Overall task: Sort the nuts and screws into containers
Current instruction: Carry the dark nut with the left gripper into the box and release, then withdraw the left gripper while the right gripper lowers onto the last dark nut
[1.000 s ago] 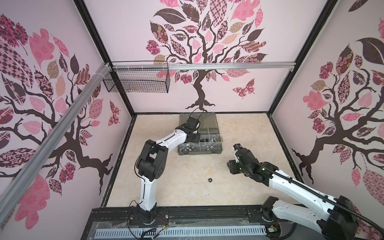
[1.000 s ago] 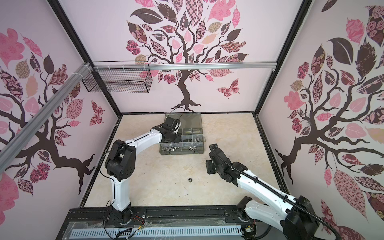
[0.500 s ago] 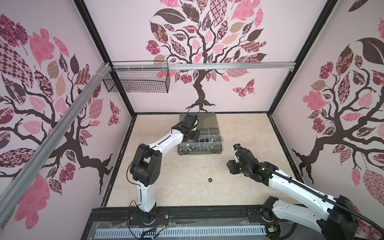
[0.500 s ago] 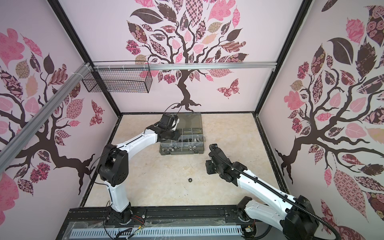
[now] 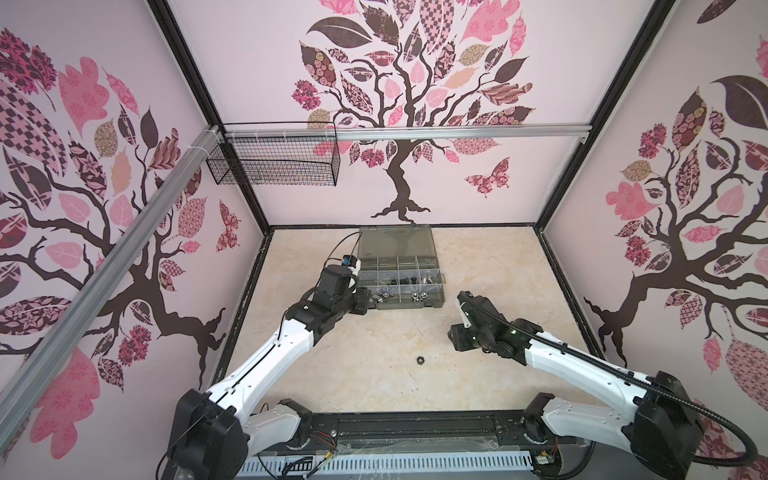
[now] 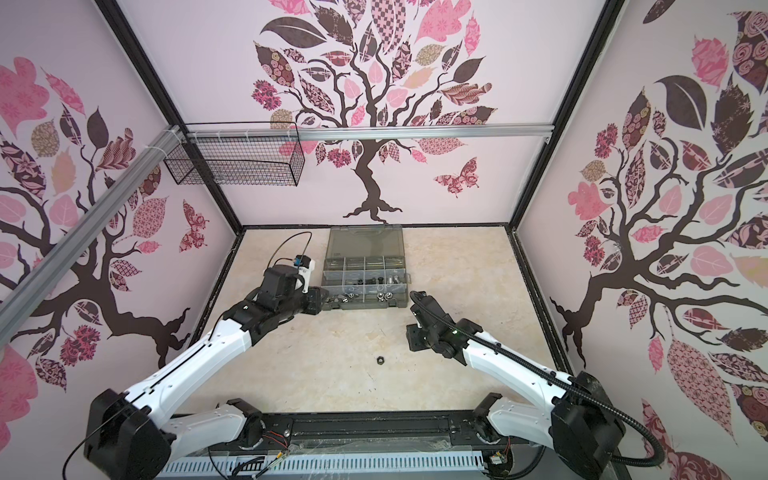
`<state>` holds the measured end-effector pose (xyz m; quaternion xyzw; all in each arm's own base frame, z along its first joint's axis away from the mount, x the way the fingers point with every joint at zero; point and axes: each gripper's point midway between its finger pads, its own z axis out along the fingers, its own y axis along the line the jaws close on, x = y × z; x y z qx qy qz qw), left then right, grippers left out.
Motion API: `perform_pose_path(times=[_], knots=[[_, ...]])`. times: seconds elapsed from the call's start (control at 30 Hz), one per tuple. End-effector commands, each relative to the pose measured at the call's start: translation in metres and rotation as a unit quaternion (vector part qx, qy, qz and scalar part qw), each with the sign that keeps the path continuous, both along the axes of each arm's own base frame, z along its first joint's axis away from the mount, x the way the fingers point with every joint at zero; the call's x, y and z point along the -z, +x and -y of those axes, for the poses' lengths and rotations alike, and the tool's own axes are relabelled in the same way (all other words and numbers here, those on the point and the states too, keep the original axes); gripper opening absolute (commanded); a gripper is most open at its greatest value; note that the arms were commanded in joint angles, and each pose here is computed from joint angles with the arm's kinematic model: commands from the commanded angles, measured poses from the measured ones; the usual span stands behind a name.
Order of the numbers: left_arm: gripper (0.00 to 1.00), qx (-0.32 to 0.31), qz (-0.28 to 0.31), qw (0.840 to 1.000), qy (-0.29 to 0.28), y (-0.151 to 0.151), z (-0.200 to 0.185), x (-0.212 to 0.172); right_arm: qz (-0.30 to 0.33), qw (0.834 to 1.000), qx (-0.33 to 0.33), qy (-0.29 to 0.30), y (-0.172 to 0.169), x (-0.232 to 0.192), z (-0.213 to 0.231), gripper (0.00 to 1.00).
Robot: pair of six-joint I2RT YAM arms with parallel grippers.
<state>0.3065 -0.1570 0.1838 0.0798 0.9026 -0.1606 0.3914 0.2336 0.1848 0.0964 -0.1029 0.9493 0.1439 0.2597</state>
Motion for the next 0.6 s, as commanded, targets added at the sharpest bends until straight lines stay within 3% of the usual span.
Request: perform_pose_path(times=[0.0, 0.3, 0.57], knots=[[0.42, -0.030, -0.015, 0.999, -0.018, -0.023, -0.015, 0.016, 0.000, 1.000, -0.030, 0.007, -0.001, -0.007, -0.020, 0.50], [0.43, -0.055, -0.020, 0.997, -0.048, -0.062, -0.035, 0.029, -0.053, 0.994, -0.089, -0.030, -0.026, 0.024, -0.071, 0.50], [0.43, -0.057, -0.020, 0.996, -0.058, -0.069, -0.038, 0.031, -0.069, 0.990, -0.101, -0.064, -0.034, 0.041, -0.082, 0.50]])
